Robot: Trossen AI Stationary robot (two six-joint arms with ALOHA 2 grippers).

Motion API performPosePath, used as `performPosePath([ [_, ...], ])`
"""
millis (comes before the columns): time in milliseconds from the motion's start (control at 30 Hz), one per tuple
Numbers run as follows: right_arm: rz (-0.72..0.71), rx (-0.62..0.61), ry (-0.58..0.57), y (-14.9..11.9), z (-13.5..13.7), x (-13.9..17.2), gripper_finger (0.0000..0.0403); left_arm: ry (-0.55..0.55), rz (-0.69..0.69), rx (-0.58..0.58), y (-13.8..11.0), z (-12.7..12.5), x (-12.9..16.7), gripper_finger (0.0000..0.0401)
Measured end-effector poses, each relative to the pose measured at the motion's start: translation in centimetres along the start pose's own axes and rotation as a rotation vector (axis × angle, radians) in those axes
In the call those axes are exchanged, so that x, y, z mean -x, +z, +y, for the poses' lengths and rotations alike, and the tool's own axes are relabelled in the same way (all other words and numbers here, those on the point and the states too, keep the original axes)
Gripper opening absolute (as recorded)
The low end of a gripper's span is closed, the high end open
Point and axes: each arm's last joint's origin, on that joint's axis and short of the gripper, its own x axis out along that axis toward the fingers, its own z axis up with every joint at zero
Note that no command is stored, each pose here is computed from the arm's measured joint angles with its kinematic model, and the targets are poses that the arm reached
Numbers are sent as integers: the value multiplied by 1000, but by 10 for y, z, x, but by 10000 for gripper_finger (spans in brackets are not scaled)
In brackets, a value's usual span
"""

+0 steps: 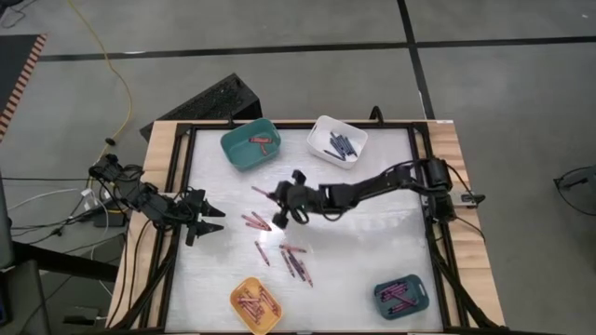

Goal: Sort crayons
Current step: Put the red crayon into the top green bin

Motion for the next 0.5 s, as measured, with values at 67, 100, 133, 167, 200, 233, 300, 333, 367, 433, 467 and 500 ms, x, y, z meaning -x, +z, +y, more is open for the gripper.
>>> performPosePath([
  [67,-28,4,-21,13,-9,-4,1,0,0,0,0,0,0,228],
  [100,-41,1,-32,18,-14,-6,1,0,0,0,0,0,0,228],
  [133,-54,-2,-45,24,-20,-8,1,0,0,0,0,0,0,228],
  [167,-64,-10,-57,29,-26,-9,1,0,0,0,0,0,0,228],
  [200,-73,-14,-70,33,-32,-11,1,0,0,0,0,0,0,228],
  [233,-79,-17,-84,36,-38,-13,1,0,0,0,0,0,0,228],
  [300,-92,-25,-110,42,-50,-16,2,0,0,0,0,0,0,228],
  [333,-98,-32,-123,44,-56,-17,2,0,0,0,0,0,0,228],
  [367,-100,-38,-136,44,-62,-20,2,0,0,0,0,0,0,228],
  [433,-103,-47,-160,47,-72,-24,2,0,0,0,0,0,0,228],
  [467,-101,-54,-171,47,-77,-25,2,1,0,0,0,0,0,228],
  [500,-102,-62,-181,46,-81,-30,2,0,0,0,0,0,0,228],
])
